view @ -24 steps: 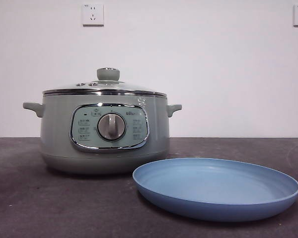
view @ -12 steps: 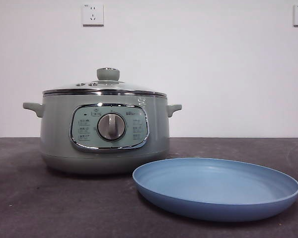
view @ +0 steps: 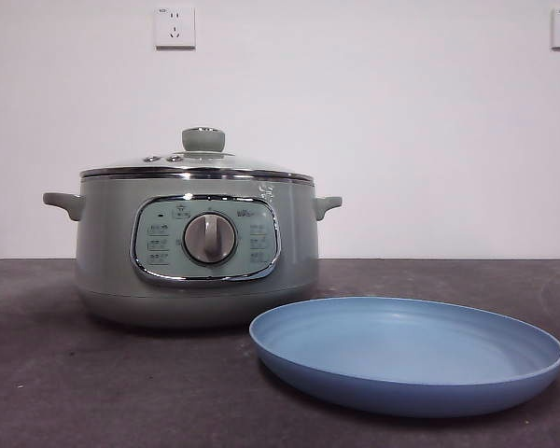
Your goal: Take the potato out from the steamer,put the potato on the plate,close the lid
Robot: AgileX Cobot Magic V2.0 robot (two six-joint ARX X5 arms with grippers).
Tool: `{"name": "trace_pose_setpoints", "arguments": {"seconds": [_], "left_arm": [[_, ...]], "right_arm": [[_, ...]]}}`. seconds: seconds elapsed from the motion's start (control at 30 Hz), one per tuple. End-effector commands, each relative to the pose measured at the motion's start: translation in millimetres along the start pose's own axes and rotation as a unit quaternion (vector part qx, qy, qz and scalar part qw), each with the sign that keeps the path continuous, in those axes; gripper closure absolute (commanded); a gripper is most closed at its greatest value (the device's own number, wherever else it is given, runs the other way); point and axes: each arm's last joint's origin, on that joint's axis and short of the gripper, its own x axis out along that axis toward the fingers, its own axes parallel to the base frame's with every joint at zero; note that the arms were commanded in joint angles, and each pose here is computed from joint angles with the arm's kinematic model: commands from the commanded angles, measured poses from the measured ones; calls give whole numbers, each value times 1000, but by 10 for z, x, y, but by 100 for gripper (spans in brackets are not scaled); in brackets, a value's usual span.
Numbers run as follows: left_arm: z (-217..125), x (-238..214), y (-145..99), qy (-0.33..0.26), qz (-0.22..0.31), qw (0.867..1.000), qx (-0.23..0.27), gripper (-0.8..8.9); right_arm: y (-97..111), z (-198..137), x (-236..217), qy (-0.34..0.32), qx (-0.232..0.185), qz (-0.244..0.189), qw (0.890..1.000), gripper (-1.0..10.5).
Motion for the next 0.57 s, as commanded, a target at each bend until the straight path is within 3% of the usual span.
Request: {"name": "trace_pose_setpoints", "arguments": {"seconds": [0.03,0.37,0.57], "left_arm": [[189,207,48,2,0,1000,17,188],[684,1101,163,42,21,997,66,188],[757,1638,210,72,28,993,90,188]], "right_arm": [[4,12,-2,-3,-2,1,1000,255],[-2,14,5,-1,-1,0,1000,255],[-16,21,20,2,2,0,1000,256]]}}
